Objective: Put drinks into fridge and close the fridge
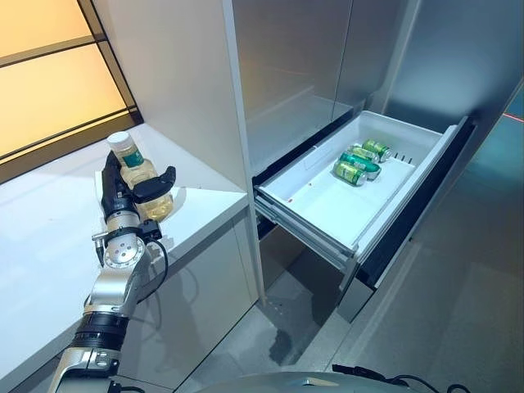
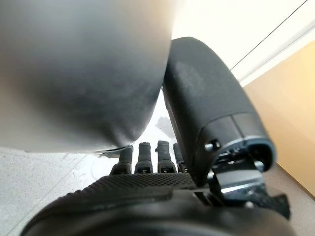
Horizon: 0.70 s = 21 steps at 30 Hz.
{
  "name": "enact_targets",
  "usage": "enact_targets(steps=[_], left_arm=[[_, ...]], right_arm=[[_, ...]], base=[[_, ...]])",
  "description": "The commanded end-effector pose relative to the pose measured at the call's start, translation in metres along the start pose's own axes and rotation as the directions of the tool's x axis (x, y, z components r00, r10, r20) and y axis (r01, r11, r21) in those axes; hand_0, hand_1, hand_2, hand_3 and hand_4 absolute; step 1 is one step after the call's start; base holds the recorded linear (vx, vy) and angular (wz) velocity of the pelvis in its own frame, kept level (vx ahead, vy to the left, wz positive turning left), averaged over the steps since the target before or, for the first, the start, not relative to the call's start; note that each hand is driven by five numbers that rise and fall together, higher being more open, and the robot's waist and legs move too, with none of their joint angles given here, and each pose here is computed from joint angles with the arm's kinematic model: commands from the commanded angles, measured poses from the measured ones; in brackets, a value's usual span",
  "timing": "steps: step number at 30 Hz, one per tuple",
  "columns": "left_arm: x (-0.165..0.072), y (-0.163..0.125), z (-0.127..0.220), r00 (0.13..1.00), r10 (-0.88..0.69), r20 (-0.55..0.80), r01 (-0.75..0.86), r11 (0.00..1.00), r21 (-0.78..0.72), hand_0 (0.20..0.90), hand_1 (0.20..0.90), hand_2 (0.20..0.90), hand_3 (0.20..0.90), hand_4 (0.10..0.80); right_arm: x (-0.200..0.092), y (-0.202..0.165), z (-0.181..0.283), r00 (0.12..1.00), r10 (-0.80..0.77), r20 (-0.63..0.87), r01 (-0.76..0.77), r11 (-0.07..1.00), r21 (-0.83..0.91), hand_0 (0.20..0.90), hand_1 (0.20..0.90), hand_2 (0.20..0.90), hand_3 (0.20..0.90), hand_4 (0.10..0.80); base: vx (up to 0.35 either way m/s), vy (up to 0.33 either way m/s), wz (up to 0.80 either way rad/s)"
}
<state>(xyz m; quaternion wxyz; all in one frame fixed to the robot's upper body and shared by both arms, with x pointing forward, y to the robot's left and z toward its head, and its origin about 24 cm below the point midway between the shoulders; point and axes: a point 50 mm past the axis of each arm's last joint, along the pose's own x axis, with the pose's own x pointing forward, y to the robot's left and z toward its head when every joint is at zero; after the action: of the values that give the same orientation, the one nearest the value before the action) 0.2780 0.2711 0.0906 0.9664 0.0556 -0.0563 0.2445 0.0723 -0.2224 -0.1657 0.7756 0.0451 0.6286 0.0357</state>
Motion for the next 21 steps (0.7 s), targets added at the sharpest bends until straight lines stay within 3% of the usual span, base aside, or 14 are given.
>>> enact_targets(steps=[1, 4, 5, 6, 8, 9, 12, 13, 17, 21], left_arm=[[0.026, 0.001, 0.051, 0.978, 0.006, 0.21, -0.001, 1.0, -0.023, 0.9, 0.9, 0.9, 0.9, 0.8], [0.024, -0.002, 0.047, 0.984, 0.007, 0.178, 0.014, 0.993, -0.12, 0.9, 0.9, 0.9, 0.9, 0.8], [0.022, -0.005, 0.044, 0.988, 0.005, 0.155, 0.03, 0.975, -0.22, 0.848, 0.848, 0.848, 0.84, 0.74], [0.022, -0.005, 0.044, 0.988, 0.005, 0.155, 0.03, 0.975, -0.22, 0.822, 0.822, 0.822, 0.809, 0.709], [0.018, -0.011, 0.045, 0.987, -0.016, 0.16, 0.082, 0.906, -0.414, 0.759, 0.759, 0.759, 0.735, 0.635], [0.015, -0.013, 0.048, 0.983, -0.031, 0.18, 0.12, 0.854, -0.506, 0.686, 0.686, 0.686, 0.65, 0.55], [0.007, -0.019, 0.051, 0.97, -0.035, 0.239, 0.179, 0.766, -0.617, 0.338, 0.338, 0.338, 0.244, 0.144], [0.005, -0.02, 0.053, 0.966, -0.031, 0.257, 0.195, 0.742, -0.642, 0.3, 0.3, 0.3, 0.2, 0.1], [0.001, -0.02, 0.069, 0.933, -0.017, 0.36, 0.264, 0.713, -0.649, 0.3, 0.3, 0.3, 0.2, 0.1], [-0.002, -0.018, 0.089, 0.882, -0.006, 0.47, 0.317, 0.747, -0.585, 0.3, 0.3, 0.3, 0.2, 0.1]], right_arm=[[0.0, 0.002, -0.016, 0.998, 0.024, -0.052, -0.025, 1.0, -0.005, 0.9, 0.9, 0.9, 0.9, 0.8], [0.0, 0.003, -0.015, 0.998, 0.026, -0.051, -0.026, 1.0, -0.005, 0.9, 0.9, 0.9, 0.9, 0.8], [0.0, 0.003, -0.014, 0.998, 0.025, -0.052, -0.026, 1.0, -0.004, 0.9, 0.9, 0.9, 0.9, 0.8], [0.0, 0.003, -0.014, 0.998, 0.025, -0.052, -0.025, 1.0, -0.004, 0.9, 0.9, 0.9, 0.9, 0.8], [0.0, 0.003, -0.013, 0.998, 0.026, -0.052, -0.026, 1.0, -0.002, 0.9, 0.9, 0.9, 0.9, 0.8], [0.0, 0.003, -0.012, 0.998, 0.026, -0.053, -0.026, 1.0, -0.001, 0.9, 0.9, 0.9, 0.9, 0.8], [0.0, 0.003, -0.012, 0.998, 0.027, -0.054, -0.027, 1.0, -0.001, 0.9, 0.9, 0.9, 0.9, 0.8], [0.0, 0.003, -0.011, 0.998, 0.028, -0.054, -0.028, 1.0, -0.003, 0.9, 0.9, 0.9, 0.9, 0.8], [0.001, 0.003, -0.012, 0.998, 0.03, -0.054, -0.03, 1.0, -0.008, 0.9, 0.9, 0.9, 0.9, 0.8], [0.001, 0.004, -0.014, 0.998, 0.033, -0.053, -0.033, 0.999, -0.011, 0.9, 0.9, 0.9, 0.9, 0.8]], base=[[0.0, 0.0, 0.0], [0.0, 0.0, 0.0], [0.0, 0.0, 0.0], [0.0, 0.0, 0.0], [0.0, 0.0, 0.0], [0.0, 0.0, 0.0], [0.0, 0.0, 0.0], [0.0, 0.0, 0.0], [0.002, 0.0, -0.02], [0.004, -0.001, -0.02]])
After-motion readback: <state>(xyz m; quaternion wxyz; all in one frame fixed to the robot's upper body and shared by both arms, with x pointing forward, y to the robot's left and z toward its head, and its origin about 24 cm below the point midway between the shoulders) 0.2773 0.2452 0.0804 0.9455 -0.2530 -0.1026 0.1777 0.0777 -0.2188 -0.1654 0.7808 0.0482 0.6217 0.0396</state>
